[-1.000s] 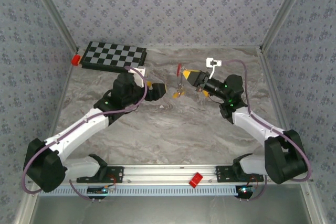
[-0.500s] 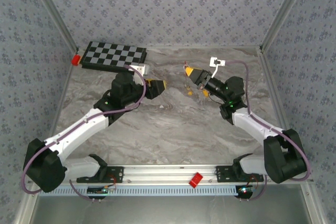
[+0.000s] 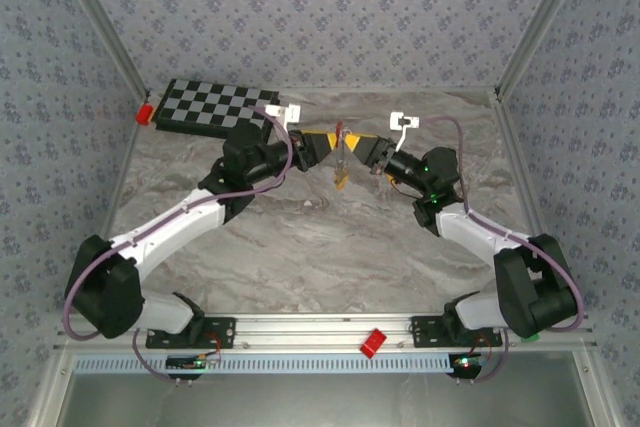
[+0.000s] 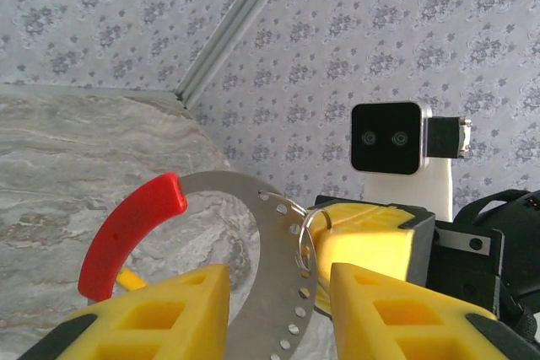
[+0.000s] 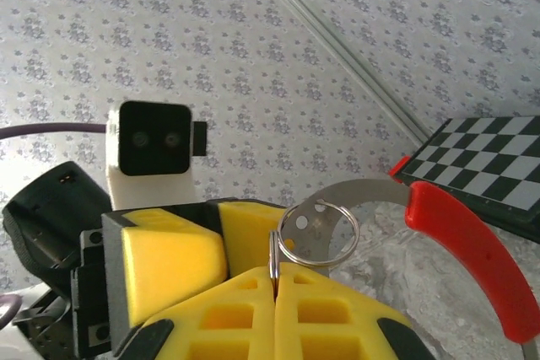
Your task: Put the keys on the keyring
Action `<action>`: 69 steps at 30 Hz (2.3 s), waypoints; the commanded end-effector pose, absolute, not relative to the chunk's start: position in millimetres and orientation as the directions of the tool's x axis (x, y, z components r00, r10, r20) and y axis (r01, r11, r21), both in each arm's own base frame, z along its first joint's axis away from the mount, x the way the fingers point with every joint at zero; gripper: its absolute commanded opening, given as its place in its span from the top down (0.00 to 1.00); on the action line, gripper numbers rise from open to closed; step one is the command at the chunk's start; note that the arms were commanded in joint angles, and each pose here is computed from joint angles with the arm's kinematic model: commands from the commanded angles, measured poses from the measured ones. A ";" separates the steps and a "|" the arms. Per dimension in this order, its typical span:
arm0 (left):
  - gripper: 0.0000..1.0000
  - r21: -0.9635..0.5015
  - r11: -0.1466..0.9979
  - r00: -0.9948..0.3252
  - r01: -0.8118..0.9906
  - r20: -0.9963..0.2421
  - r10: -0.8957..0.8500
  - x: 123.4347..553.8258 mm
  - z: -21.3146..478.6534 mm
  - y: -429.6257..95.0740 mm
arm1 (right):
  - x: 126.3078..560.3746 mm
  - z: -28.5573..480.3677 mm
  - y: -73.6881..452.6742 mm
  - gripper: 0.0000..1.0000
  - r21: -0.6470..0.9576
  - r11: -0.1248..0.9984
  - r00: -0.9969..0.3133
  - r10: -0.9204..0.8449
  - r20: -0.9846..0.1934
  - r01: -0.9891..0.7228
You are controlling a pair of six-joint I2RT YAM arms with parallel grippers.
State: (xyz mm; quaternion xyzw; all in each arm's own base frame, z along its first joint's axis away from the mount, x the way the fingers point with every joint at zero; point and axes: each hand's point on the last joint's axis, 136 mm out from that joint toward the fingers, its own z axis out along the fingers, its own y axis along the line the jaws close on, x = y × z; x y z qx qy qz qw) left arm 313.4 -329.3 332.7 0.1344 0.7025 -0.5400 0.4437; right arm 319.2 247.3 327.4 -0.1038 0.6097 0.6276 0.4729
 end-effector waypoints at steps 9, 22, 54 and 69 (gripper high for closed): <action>0.75 -0.618 0.246 -0.533 0.747 -0.777 -0.334 304.3 376.5 -342.9 | 303.6 348.9 251.1 1.00 0.588 0.150 -0.469 0.463 -0.752 -0.795; 0.77 -0.639 0.244 -0.562 0.729 -0.763 -0.319 307.5 362.9 -347.1 | 302.6 349.7 250.3 1.00 0.587 0.150 -0.467 0.466 -0.752 -0.796; 0.88 -0.643 0.171 -0.583 0.746 -0.756 -0.299 295.0 358.7 -355.6 | 303.9 349.0 248.6 1.00 0.591 0.152 -0.468 0.471 -0.748 -0.792; 0.86 -0.645 0.159 -0.593 0.747 -0.756 -0.279 291.4 350.3 -360.8 | 303.7 349.7 248.3 1.00 0.595 0.146 -0.473 0.473 -0.743 -0.790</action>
